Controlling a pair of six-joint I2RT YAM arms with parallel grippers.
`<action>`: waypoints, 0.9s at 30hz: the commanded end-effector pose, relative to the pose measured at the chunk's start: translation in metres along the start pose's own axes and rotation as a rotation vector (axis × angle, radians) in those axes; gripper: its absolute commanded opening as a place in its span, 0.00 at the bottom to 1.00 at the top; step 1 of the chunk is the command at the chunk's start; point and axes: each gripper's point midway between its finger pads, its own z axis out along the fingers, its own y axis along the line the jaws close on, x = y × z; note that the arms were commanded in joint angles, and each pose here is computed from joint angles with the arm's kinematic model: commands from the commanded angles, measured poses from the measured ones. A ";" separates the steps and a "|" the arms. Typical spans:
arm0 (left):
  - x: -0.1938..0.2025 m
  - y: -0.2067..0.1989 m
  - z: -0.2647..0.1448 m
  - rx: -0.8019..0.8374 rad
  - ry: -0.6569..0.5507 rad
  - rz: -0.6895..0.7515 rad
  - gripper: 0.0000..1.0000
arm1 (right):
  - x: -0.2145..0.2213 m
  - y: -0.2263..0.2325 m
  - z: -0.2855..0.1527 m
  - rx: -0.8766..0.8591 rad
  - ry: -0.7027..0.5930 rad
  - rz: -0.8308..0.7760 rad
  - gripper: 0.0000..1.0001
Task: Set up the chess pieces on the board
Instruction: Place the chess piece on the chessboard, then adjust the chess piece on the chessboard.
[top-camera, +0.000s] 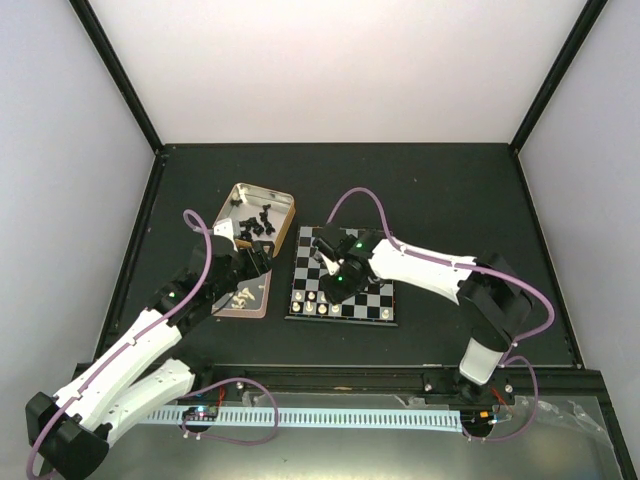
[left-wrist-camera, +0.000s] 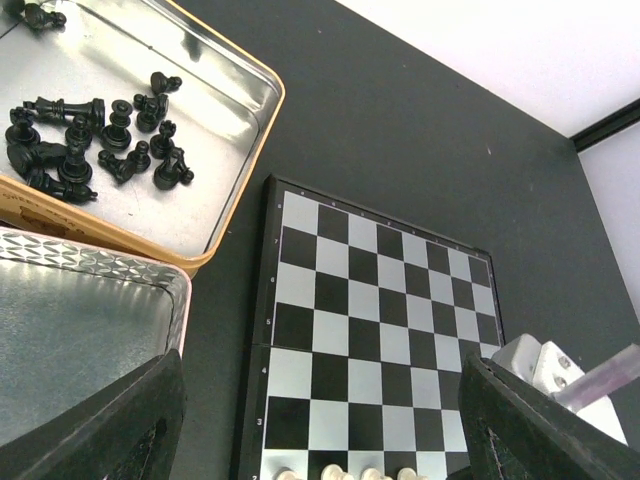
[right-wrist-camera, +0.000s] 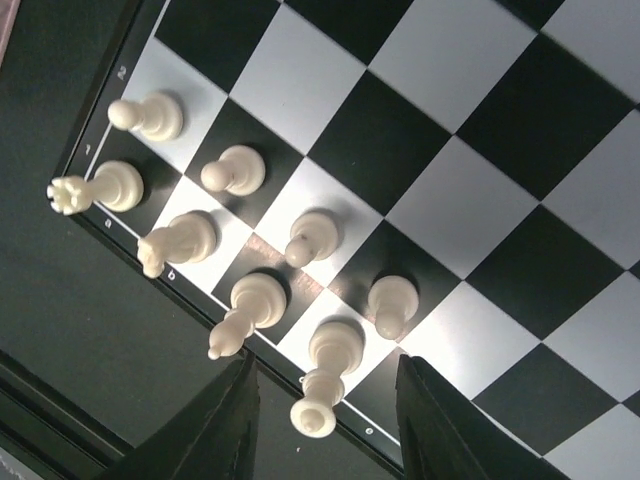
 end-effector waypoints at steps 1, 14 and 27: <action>-0.012 -0.005 -0.005 -0.004 -0.030 0.007 0.76 | 0.012 0.000 0.004 0.025 0.028 -0.006 0.37; -0.011 -0.003 -0.004 -0.012 -0.027 0.006 0.76 | 0.019 0.000 0.016 0.027 0.068 -0.015 0.20; -0.009 -0.002 -0.002 -0.019 -0.019 0.008 0.76 | 0.024 0.006 0.017 -0.012 0.083 -0.020 0.19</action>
